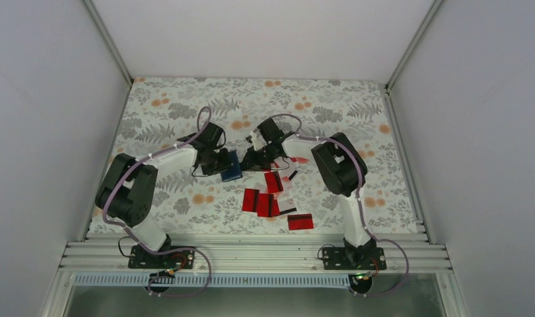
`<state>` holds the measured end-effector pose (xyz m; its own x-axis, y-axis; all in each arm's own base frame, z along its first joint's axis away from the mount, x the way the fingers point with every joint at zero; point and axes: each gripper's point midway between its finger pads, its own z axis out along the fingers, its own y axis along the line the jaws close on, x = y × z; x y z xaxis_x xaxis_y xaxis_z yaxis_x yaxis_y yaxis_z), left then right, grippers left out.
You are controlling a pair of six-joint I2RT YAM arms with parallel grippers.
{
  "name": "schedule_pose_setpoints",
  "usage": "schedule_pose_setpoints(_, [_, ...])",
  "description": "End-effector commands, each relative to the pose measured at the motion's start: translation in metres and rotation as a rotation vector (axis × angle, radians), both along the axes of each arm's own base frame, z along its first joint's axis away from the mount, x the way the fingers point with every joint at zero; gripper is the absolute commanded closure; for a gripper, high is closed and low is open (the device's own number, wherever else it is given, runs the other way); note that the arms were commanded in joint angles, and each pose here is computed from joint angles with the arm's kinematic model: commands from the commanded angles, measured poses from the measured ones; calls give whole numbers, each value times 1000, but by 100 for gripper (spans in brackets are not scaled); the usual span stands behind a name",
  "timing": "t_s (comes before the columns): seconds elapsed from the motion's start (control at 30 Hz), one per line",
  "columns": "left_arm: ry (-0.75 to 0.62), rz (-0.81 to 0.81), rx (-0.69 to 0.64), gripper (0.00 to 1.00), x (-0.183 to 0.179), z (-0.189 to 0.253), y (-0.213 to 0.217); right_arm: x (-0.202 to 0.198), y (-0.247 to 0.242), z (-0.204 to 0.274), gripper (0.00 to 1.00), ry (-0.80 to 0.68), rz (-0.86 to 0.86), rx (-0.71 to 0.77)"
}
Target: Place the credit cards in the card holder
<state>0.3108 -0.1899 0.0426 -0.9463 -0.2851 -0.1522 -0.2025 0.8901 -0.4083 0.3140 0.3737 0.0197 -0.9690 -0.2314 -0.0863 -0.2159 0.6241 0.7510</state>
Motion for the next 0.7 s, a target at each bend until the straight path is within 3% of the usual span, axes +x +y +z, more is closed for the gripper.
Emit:
schedule_pose_setpoints(0.0, [-24, -24, 22, 95, 4, -5, 8, -4, 1, -17, 89, 29, 10, -77])
schedule_pose_setpoints(0.43, [28, -102, 135, 98, 5, -30, 15, 26, -21, 73, 87, -133, -29, -67])
schedule_pose_setpoints(0.67, [33, -140, 180, 98, 1, -35, 17, 37, -55, 75, 81, -163, -87, -113])
